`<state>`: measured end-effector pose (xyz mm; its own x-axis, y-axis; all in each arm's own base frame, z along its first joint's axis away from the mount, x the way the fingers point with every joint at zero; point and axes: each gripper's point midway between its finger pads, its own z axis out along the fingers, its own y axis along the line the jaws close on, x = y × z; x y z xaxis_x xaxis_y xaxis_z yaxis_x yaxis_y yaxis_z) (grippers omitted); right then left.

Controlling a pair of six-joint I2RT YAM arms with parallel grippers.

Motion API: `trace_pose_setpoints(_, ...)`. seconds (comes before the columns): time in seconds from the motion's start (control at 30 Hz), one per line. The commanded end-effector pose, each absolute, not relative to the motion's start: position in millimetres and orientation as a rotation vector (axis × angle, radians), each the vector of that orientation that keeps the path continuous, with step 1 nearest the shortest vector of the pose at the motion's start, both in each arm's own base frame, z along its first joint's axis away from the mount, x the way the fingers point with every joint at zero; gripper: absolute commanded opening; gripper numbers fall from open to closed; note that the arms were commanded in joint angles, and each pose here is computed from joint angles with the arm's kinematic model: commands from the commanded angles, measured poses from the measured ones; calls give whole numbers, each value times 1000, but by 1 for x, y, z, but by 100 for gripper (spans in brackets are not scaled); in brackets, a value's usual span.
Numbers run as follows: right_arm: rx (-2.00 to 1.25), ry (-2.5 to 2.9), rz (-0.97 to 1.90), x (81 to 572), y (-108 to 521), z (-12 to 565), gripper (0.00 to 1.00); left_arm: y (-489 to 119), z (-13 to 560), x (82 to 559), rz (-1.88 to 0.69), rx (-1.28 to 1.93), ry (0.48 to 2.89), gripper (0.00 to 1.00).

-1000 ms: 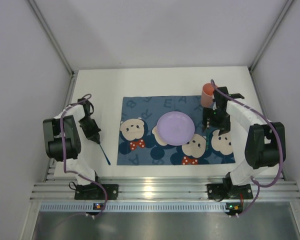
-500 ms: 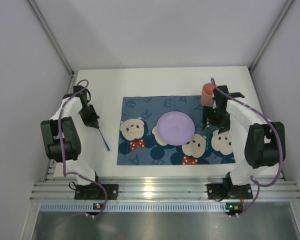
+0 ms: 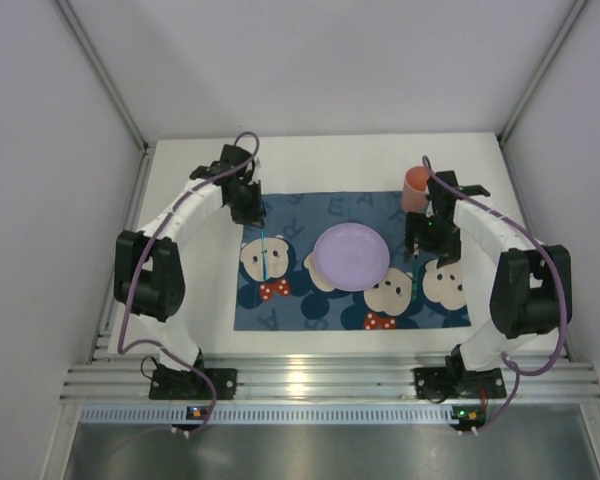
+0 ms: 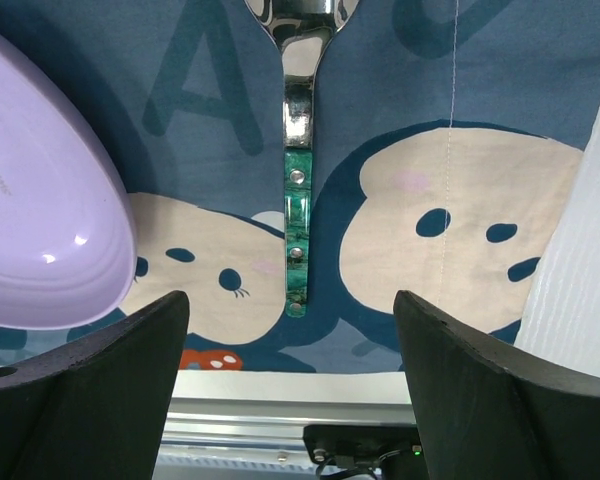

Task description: Set the dinner table for one person

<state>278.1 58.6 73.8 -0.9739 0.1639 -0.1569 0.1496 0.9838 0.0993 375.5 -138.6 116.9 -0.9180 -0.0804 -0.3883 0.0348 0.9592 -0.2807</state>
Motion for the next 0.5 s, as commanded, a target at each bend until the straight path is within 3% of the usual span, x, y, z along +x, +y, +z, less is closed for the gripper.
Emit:
trace_pose_setpoints(0.0, 246, 2888, 151, 281, 55, 96, 84, -165, 113, 401, -440, -41, 2669, 0)
trace_pose_setpoints(0.47, 279, 2853, 164, 257, 53, 106, 85, -205, 54, 389, -394, 69, 2775, 0)
